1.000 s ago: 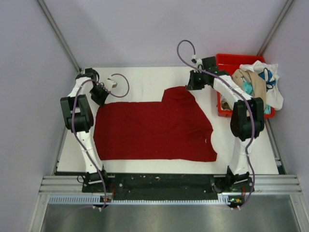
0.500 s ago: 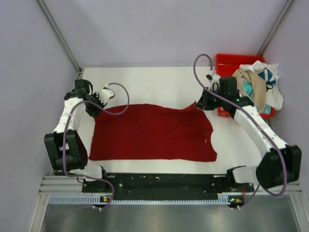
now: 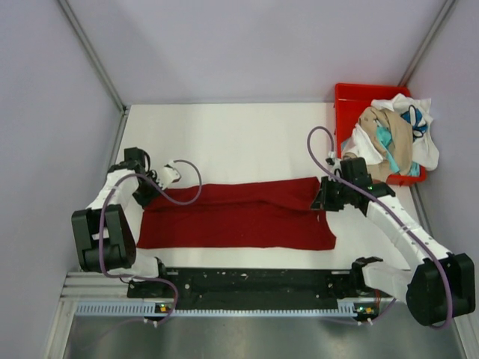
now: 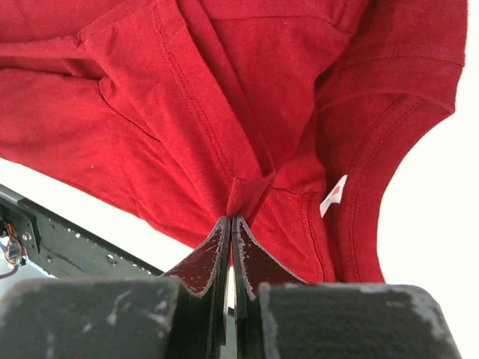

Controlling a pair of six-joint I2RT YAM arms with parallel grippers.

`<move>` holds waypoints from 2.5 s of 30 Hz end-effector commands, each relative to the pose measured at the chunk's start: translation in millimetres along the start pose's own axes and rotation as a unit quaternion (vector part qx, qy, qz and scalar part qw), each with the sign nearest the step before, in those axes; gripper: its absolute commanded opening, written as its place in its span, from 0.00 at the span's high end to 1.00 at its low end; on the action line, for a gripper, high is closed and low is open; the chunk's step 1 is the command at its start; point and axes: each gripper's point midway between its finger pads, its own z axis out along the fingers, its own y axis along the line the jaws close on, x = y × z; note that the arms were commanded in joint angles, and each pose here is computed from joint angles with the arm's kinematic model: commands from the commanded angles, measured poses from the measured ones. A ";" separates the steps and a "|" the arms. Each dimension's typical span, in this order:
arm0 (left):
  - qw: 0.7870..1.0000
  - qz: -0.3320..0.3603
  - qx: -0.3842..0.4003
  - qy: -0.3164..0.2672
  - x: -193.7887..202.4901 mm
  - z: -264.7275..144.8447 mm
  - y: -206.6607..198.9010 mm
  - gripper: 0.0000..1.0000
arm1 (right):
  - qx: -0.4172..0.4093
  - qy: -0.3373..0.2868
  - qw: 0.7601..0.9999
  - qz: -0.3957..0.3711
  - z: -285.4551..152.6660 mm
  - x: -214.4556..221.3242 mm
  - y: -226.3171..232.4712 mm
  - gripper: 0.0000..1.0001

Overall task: Fold and stack the t-shirts
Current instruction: Fold the other side of the tshirt into a rectangle

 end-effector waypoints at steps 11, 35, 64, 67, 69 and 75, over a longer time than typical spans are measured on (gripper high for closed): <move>0.974 0.017 -0.201 -0.105 -63.6 -63.5 107.2 1.00 | 0.047 -0.066 0.996 -0.036 -42.6 -49.7 9.7 1.00; 0.986 0.145 -0.073 -0.032 -16.2 -18.4 24.1 1.00 | 0.071 0.039 0.996 0.037 -13.6 24.8 -20.4 1.00; 0.925 0.079 0.218 -0.301 -329.5 -84.9 -181.5 0.41 | 0.036 -0.021 0.984 0.171 25.0 31.6 -22.4 0.59; 0.927 0.075 0.242 -0.278 -354.0 -59.6 -202.3 0.41 | 0.052 -0.015 0.983 0.176 30.3 42.4 -32.3 0.54; 0.927 0.081 0.257 -0.260 -364.1 -40.5 -217.4 0.41 | 0.043 -0.018 0.983 0.175 34.1 43.8 -32.1 0.54; 0.919 0.089 0.290 -0.253 -395.1 -16.2 -228.8 0.47 | 0.039 -0.016 0.982 0.186 42.7 46.5 -34.4 0.61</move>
